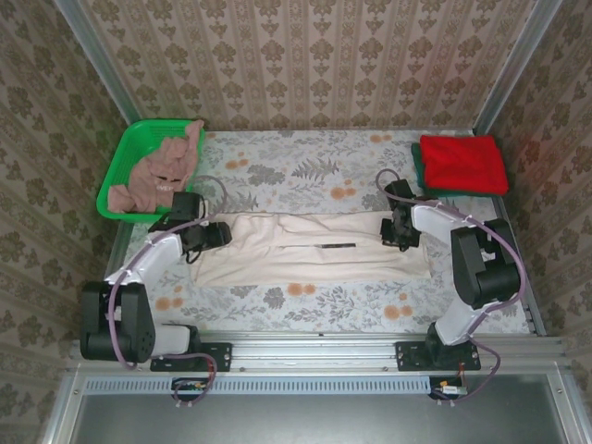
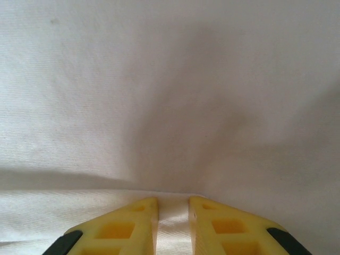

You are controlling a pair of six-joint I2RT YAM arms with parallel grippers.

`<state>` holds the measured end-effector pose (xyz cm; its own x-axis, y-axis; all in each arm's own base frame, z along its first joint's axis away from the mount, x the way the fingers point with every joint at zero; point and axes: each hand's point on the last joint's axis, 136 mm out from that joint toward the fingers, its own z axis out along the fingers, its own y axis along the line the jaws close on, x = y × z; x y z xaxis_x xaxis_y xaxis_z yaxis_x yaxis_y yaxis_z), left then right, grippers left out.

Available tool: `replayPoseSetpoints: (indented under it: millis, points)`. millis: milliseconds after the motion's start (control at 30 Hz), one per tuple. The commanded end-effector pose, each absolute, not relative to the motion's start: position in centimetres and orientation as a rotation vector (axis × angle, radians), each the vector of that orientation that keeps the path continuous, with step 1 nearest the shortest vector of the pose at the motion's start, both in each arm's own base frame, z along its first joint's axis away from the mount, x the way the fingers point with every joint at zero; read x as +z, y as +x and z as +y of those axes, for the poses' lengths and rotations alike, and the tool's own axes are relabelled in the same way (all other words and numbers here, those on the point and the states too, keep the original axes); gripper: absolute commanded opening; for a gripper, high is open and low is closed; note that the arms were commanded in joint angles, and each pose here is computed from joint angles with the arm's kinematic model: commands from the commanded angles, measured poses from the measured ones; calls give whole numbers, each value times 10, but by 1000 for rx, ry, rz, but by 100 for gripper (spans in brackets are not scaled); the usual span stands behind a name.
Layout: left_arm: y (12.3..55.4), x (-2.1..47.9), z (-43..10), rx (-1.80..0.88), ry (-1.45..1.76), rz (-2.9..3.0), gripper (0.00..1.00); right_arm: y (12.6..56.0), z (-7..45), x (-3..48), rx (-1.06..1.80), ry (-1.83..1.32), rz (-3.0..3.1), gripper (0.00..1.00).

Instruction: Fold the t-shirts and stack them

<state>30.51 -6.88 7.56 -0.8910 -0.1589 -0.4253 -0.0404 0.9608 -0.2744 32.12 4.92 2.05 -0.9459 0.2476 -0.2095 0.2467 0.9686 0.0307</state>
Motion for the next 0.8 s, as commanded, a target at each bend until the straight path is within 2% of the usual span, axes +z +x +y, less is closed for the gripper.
replayPoseSetpoints:
  millis: [0, 167, 300, 467, 567, 633, 767]
  points:
    - [306, 76, -75, -383, -109, 2687, 60, 320, 48, 38, 0, 371, 2874, 24]
    - [327, 89, -106, -383, 83, 2685, 64, 328, 44, 61, -3, 375, 2805, 25]
    - [346, 102, -125, -264, 239, 2696, 68, 328, 33, 71, -26, 412, 2775, 25]
    - [370, 90, -122, -211, 228, 2720, 70, 321, 20, 71, 28, 481, 2748, 26]
    - [380, 77, -127, -235, 233, 2747, 64, 317, 15, 68, 22, 492, 2748, 26]
    - [382, 68, -125, -225, 217, 2774, 55, 313, 11, 65, 16, 508, 2758, 26]
    - [379, 54, -126, -309, 162, 2786, 48, 307, 0, 65, -8, 553, 2750, 28]
